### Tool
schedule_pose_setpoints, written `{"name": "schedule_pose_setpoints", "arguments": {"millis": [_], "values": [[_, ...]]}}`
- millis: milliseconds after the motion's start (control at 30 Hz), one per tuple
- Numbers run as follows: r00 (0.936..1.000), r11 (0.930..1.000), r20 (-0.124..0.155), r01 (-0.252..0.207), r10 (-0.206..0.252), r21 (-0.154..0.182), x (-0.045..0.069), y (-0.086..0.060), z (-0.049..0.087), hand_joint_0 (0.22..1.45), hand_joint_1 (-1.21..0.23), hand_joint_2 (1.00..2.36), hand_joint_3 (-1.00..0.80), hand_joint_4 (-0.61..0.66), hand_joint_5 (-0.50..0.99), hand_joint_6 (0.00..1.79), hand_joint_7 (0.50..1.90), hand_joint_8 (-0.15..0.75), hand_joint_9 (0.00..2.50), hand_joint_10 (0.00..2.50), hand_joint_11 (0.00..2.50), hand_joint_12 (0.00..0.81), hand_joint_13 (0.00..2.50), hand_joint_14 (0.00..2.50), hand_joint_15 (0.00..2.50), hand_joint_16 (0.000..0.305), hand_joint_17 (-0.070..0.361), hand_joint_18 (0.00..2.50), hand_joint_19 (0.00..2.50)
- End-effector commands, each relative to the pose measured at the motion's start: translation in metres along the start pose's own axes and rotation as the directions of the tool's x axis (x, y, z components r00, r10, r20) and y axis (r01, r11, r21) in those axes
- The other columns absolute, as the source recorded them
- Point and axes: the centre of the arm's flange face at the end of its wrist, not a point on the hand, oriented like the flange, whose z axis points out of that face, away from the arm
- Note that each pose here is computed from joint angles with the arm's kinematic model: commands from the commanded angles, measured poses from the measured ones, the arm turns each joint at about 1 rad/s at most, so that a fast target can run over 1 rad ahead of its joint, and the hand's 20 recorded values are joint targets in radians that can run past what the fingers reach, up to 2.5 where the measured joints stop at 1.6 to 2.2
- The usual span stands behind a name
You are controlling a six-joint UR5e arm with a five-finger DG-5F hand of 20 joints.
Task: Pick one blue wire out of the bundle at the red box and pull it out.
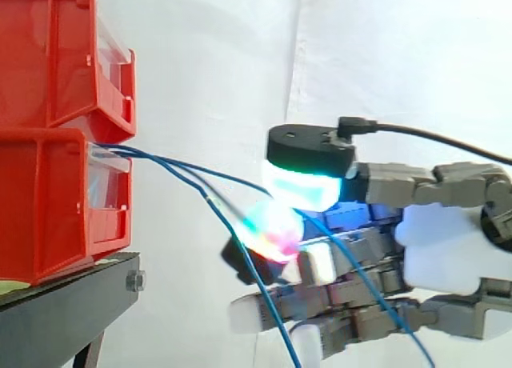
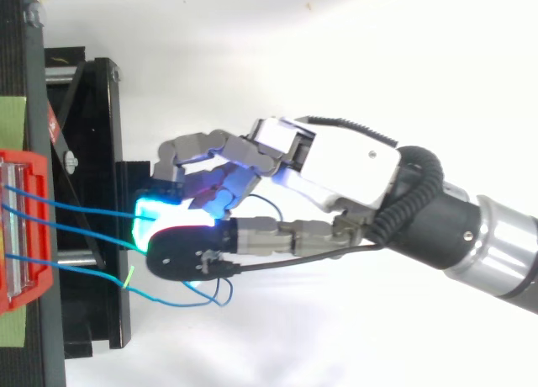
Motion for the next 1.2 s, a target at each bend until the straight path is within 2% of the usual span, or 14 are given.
{"name": "schedule_pose_setpoints", "arguments": {"millis": [0, 67, 233, 333, 367, 467, 667, 700, 767, 1167], "values": [[0.9988, 0.9992, 0.030, 0.039, -0.039, 0.011, -0.014, 0.010, -0.014, 0.62, -0.66, 1.01, -0.14, 0.18, -0.06, 0.69, 1.17, 0.265, 1.20, 0.02, 0.73, 0.374, 0.66, 0.02, 0.40, 0.048, 0.108, 0.73, 0.56], [0.9982, 0.9988, 0.037, 0.048, -0.048, 0.010, -0.017, 0.016, -0.017, 0.62, -0.65, 1.01, -0.14, 0.19, -0.06, 0.69, 1.17, 0.264, 1.20, 0.02, 0.74, 0.375, 0.66, 0.01, 0.41, 0.048, 0.108, 0.73, 0.56], [0.9982, 0.9989, 0.038, 0.046, -0.046, 0.004, -0.019, 0.025, -0.017, 0.62, -0.65, 1.01, -0.13, 0.19, -0.07, 0.72, 1.12, 0.264, 1.18, 0.02, 0.74, 0.380, 0.65, 0.01, 0.41, 0.049, 0.110, 0.72, 0.56], [0.9973, 0.9981, 0.041, 0.062, -0.061, -0.002, -0.020, 0.033, -0.017, 0.62, -0.65, 1.01, -0.14, 0.19, -0.09, 0.74, 1.08, 0.265, 1.15, 0.02, 0.74, 0.382, 0.65, 0.02, 0.40, 0.049, 0.110, 0.71, 0.55], [0.9946, 0.9958, 0.050, 0.092, -0.091, -0.004, -0.021, 0.038, -0.016, 0.62, -0.65, 1.01, -0.14, 0.20, -0.09, 0.75, 1.07, 0.266, 1.15, 0.02, 0.75, 0.383, 0.64, 0.01, 0.41, 0.049, 0.110, 0.71, 0.55], [0.9885, 0.9908, 0.068, 0.135, -0.135, 0.002, -0.022, 0.038, -0.017, 0.62, -0.65, 1.01, -0.13, 0.20, -0.10, 0.77, 1.05, 0.270, 1.13, 0.02, 0.75, 0.386, 0.64, 0.01, 0.41, 0.049, 0.110, 0.70, 0.55], [0.9849, 0.9874, 0.071, 0.158, -0.158, 0.004, -0.022, 0.038, -0.017, 0.61, -0.67, 1.01, -0.13, 0.20, -0.11, 0.80, 1.03, 0.278, 1.12, 0.02, 0.77, 0.390, 0.63, 0.01, 0.41, 0.050, 0.112, 0.70, 0.54], [0.9816, 0.9841, 0.071, 0.177, -0.177, 0.005, -0.021, 0.038, -0.018, 0.61, -0.67, 1.01, -0.13, 0.21, -0.11, 0.80, 1.02, 0.280, 1.12, 0.02, 0.77, 0.391, 0.63, 0.01, 0.41, 0.049, 0.111, 0.69, 0.54], [0.9795, 0.9819, 0.070, 0.189, -0.189, 0.006, -0.020, 0.038, -0.018, 0.61, -0.69, 1.01, -0.13, 0.23, -0.12, 0.80, 1.01, 0.279, 1.11, 0.02, 0.77, 0.391, 0.62, 0.01, 0.41, 0.049, 0.111, 0.69, 0.55], [0.9784, 0.9807, 0.068, 0.195, -0.195, 0.009, -0.020, 0.037, -0.018, 0.61, -0.79, 1.01, -0.23, 0.24, -0.13, 0.81, 1.03, 0.276, 1.08, 0.02, 0.78, 0.379, 0.60, 0.02, 0.42, 0.047, 0.106, 0.65, 0.56]]}}
